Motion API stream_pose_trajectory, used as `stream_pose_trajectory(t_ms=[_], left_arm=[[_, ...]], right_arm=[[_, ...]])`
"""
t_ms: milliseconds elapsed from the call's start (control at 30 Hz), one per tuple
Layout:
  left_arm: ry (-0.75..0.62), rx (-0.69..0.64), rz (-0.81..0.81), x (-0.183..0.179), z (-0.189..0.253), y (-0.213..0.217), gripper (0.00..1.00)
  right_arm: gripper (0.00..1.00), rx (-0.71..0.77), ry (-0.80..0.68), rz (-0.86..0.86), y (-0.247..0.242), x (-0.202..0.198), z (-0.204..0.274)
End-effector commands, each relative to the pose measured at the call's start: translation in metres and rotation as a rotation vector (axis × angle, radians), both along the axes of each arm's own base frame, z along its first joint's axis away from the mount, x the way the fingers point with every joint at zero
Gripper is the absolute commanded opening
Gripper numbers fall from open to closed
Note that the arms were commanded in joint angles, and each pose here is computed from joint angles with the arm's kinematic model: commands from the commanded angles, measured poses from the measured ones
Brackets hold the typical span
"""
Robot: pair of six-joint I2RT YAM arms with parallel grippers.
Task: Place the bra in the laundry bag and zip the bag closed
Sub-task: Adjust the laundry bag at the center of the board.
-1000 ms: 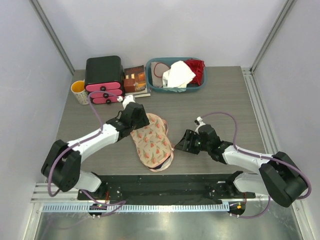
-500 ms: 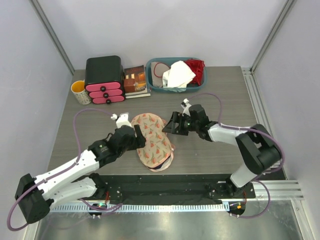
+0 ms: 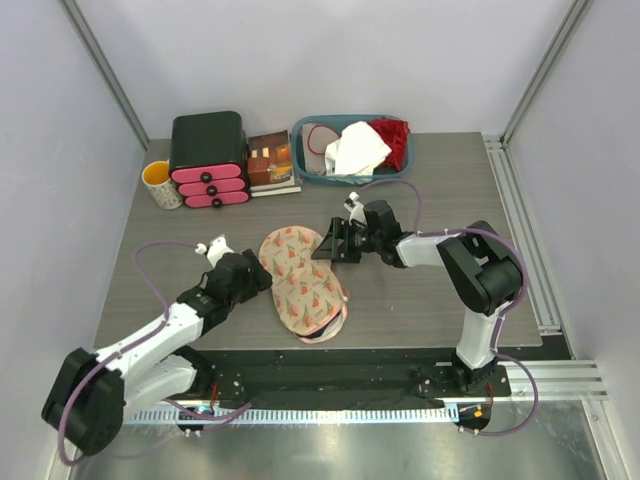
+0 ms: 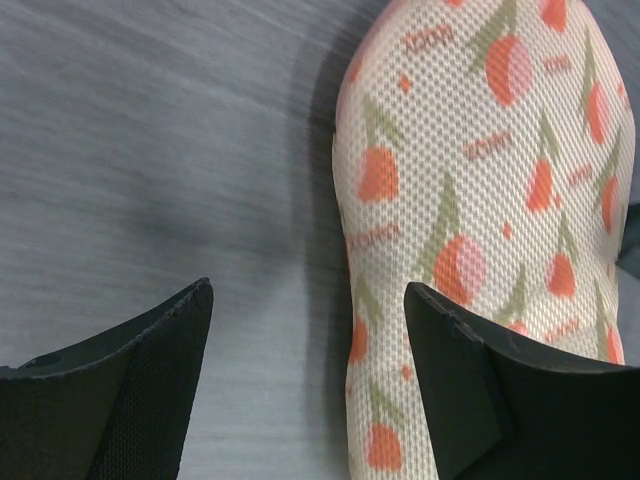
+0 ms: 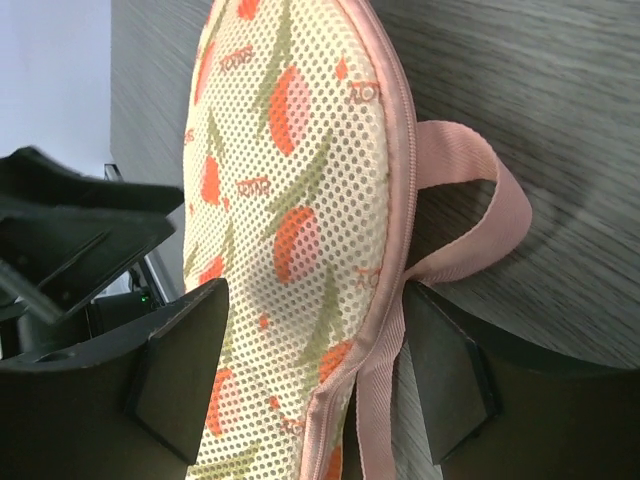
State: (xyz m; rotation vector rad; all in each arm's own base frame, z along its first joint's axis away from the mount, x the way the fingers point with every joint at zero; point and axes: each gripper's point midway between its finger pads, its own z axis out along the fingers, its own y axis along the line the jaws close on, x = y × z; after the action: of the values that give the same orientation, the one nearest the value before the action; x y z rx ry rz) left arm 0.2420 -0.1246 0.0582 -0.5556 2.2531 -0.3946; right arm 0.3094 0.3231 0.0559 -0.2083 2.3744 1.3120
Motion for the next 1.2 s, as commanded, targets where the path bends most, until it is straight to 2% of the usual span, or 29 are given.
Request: stream_pose_trajectory(t_ms=[0,233,367,433,467,500,533,567,600,667,700,767,800,900,933,1000,1033,1067,1100,1133,1167], left_arm=[[-0.119,-0.096,-0.022,0.046,0.020,-0.019,0.78],[-0.158,-0.156,-0.145,0.081,0.020,-0.059,0.76],[-0.172,-0.209,-0.214,0.095,0.023,-0.083,0.70],[-0.214,-0.251,-0.318,0.104,0.042,-0.107,0.69],[-0.182,-0.248,-0.358,0.106,0.032,-0.117,0.68],[-0.230,-0.264,-0.428,0.118,0.054,-0.137,0.67],[-0.197,-0.270,-0.485,0.117,0.051,-0.149,0.63],[-0.159,-0.251,-0.508,0.120,0.040,-0.158,0.64],[-0.200,-0.246,-0.553,0.130,0.061,-0.178,0.64],[-0.161,-0.137,-0.576,0.134,0.055,-0.181,0.64],[-0.184,-0.118,-0.591,0.141,0.069,-0.190,0.64],[-0.184,-0.029,-0.589,0.147,0.076,-0.181,0.65],[-0.232,-0.004,-0.565,0.153,0.102,-0.177,0.65],[-0.233,0.153,-0.484,0.149,0.126,-0.142,0.69],[-0.229,0.176,-0.463,0.134,0.143,-0.129,0.69],[-0.182,0.185,-0.412,0.108,0.143,-0.116,0.66],[-0.213,0.147,-0.406,0.092,0.160,-0.115,0.64],[-0.174,0.108,-0.393,0.072,0.145,-0.113,0.63],[-0.191,0.076,-0.432,0.051,0.146,-0.127,0.62],[-0.241,0.046,-0.403,0.035,0.162,-0.122,0.57],[-0.216,0.046,-0.408,0.018,0.145,-0.121,0.54]], right_arm=[[0.75,0.076,-0.047,-0.001,0.004,0.002,0.021],[0.75,0.147,-0.019,-0.077,-0.012,-0.025,0.035],[0.75,0.164,0.032,-0.138,-0.026,-0.053,0.031],[0.75,0.178,0.028,-0.184,-0.029,-0.059,0.037],[0.75,0.192,0.025,-0.174,-0.027,-0.071,0.036],[0.75,0.207,0.030,-0.173,-0.024,-0.078,0.037],[0.75,0.223,0.038,-0.210,-0.024,-0.078,0.039],[0.75,0.240,0.042,-0.209,-0.021,-0.087,0.039],[0.75,0.249,0.046,-0.225,-0.021,-0.087,0.038],[0.75,0.268,0.058,-0.261,-0.023,-0.089,0.036],[0.75,0.264,0.063,-0.270,-0.024,-0.090,0.034],[0.75,0.253,0.067,-0.306,-0.030,-0.089,0.027],[0.75,0.246,0.067,-0.310,-0.032,-0.090,0.024],[0.75,0.246,0.067,-0.308,-0.033,-0.091,0.021],[0.75,0.250,0.070,-0.306,-0.032,-0.092,0.021],[0.75,0.264,0.066,-0.303,-0.029,-0.092,0.023],[0.75,0.270,0.068,-0.302,-0.027,-0.093,0.023],[0.75,0.293,0.051,-0.307,-0.026,-0.091,0.028],[0.74,0.295,0.064,-0.337,-0.027,-0.089,0.025],[0.74,0.305,0.065,-0.341,-0.025,-0.090,0.026],[0.73,0.322,0.059,-0.345,-0.024,-0.090,0.029]])
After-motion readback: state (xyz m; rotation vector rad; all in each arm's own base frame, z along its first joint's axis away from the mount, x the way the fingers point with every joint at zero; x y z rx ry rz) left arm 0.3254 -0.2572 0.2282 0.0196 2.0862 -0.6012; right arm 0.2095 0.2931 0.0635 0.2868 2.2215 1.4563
